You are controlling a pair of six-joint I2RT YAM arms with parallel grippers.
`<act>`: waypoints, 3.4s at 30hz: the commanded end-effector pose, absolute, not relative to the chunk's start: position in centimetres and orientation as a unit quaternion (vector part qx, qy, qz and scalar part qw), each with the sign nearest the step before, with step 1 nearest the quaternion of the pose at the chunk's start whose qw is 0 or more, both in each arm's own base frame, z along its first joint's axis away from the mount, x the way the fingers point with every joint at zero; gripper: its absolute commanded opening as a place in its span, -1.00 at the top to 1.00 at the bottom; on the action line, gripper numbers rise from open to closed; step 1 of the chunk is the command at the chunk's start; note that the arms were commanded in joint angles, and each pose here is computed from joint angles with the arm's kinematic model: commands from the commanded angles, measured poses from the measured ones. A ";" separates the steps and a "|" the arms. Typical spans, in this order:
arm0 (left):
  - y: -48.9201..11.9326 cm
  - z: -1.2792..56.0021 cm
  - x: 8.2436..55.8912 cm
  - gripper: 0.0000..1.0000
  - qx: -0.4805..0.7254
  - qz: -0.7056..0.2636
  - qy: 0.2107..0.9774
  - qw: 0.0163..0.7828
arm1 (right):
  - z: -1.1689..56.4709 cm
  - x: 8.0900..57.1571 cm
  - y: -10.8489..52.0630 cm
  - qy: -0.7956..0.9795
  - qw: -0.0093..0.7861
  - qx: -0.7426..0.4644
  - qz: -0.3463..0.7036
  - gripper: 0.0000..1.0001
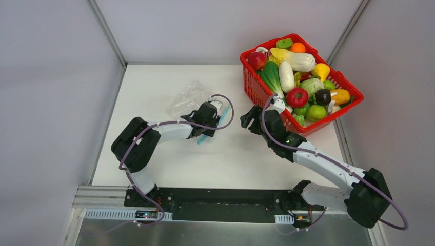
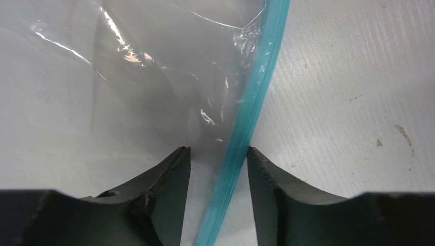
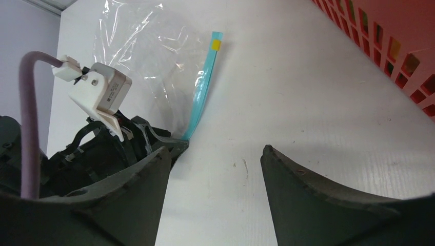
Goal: Place the food in the zip-top bag and seal the zipper
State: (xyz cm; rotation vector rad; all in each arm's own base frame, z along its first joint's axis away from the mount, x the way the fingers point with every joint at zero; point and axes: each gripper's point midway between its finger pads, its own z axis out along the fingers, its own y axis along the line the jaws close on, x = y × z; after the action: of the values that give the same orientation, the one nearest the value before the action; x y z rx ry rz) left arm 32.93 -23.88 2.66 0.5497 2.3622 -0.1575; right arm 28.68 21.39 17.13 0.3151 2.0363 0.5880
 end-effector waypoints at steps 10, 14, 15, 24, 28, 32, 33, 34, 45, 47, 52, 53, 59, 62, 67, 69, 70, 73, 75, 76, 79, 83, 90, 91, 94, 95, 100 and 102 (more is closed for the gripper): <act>-23.7 1.0 31.9 0.95 0.210 -0.075 0.912 0.344 | 16.7 30.2 23.3 0.829 0.460 0.173 0.266 -0.25; -23.9 1.3 31.8 1.00 0.205 -0.087 0.910 0.349 | 16.2 30.5 23.4 0.832 0.457 0.179 0.258 -0.20; -24.0 1.4 31.7 1.00 0.203 -0.092 0.910 0.351 | 16.1 30.5 23.3 0.833 0.456 0.180 0.257 -0.20; -25.0 2.6 31.1 1.00 0.191 -0.139 0.900 0.365 | 16.1 31.0 23.7 0.829 0.462 0.178 0.261 -0.19; -24.8 3.5 30.9 1.00 0.182 -0.154 0.899 0.368 | 16.0 31.0 24.9 0.836 0.450 0.156 0.271 -0.19; -24.6 4.8 30.7 1.00 0.159 -0.184 0.894 0.377 | 16.1 30.6 26.0 0.840 0.443 0.130 0.286 -0.22; -24.4 5.1 30.8 1.00 0.152 -0.190 0.893 0.379 | 16.2 30.5 26.4 0.839 0.442 0.122 0.292 -0.22; -24.3 5.4 30.8 1.00 0.148 -0.194 0.891 0.382 | 16.2 30.5 26.7 0.839 0.441 0.115 0.297 -0.24; -23.3 7.6 30.0 1.00 0.121 -0.212 0.886 0.393 | 16.1 29.7 28.3 0.848 0.421 0.067 0.314 -0.30; -23.2 7.9 29.9 1.00 0.114 -0.215 0.885 0.396 | 16.2 29.6 28.4 0.849 0.417 0.062 0.317 -0.31; -22.6 9.3 29.8 1.00 0.096 -0.212 0.883 0.408 | 16.1 29.5 29.5 0.851 0.400 0.063 0.334 -0.30; -22.3 9.5 29.7 1.00 0.089 -0.210 0.883 0.411 | 16.2 29.6 29.6 0.850 0.396 0.071 0.339 -0.28; -21.4 11.0 29.7 1.00 0.073 -0.202 0.878 0.427 | 15.8 29.7 31.0 0.846 0.371 0.096 0.370 -0.20; -21.6 11.5 29.3 1.00 0.078 -0.210 0.879 0.421 | 14.7 30.3 31.6 0.847 0.357 0.111 0.378 -0.12; -22.8 12.9 27.7 1.00 0.097 -0.260 0.868 0.412 | 14.1 31.4 33.8 0.843 0.312 0.127 0.420 -0.10; -22.8 13.3 27.2 1.00 0.092 -0.272 0.864 0.413 | 13.8 31.8 34.5 0.833 0.295 0.142 0.445 0.03; -22.8 13.6 27.1 1.00 0.089 -0.275 0.862 0.416 | 14.0 31.9 35.0 0.827 0.291 0.145 0.459 0.04; -22.6 14.0 26.8 1.00 0.089 -0.277 0.860 0.419 | 13.6 32.2 36.1 0.818 0.275 0.151 0.482 0.13; -22.6 14.5 26.7 1.00 0.090 -0.282 0.857 0.422 | 12.6 32.3 36.5 0.822 0.260 0.156 0.481 0.15; -22.7 14.7 26.6 1.00 0.092 -0.285 0.856 0.422 | 12.7 32.3 36.7 0.820 0.259 0.153 0.486 0.15; -22.8 14.7 26.5 1.00 0.096 -0.287 0.856 0.419 | 12.8 32.0 37.0 0.817 0.253 0.144 0.497 0.13; -22.6 14.2 26.5 1.00 0.090 -0.281 0.861 0.414 | 14.2 31.4 37.2 0.807 0.257 0.128 0.517 0.06; -23.1 14.7 26.4 1.00 0.096 -0.299 0.853 0.418 | 13.7 30.4 37.9 0.816 0.224 0.110 0.522 0.08; -23.2 14.8 26.3 1.00 0.097 -0.300 0.852 0.417 | 13.4 30.5 37.9 0.817 0.220 0.113 0.520 0.14; -23.3 14.8 26.2 1.00 0.102 -0.300 0.853 0.415 | 13.2 30.7 37.8 0.819 0.226 0.113 0.516 0.40; -23.2 14.7 26.2 1.00 0.100 -0.298 0.854 0.414 | 13.5 30.7 37.7 0.817 0.233 0.108 0.515 0.53; -22.3 14.5 26.5 1.00 0.082 -0.279 0.860 0.419 | 14.2 30.8 36.8 0.827 0.267 0.084 0.488 0.99; -22.2 15.1 27.0 0.71 0.080 -0.268 0.862 0.423 | 14.6 30.4 36.4 0.832 0.277 0.073 0.474 1.00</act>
State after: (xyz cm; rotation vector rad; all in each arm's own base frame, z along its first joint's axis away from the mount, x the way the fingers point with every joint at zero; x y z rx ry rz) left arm 26.47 -22.62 13.81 0.2408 2.1752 -0.6954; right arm 29.76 36.41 10.36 0.2964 2.3369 1.3061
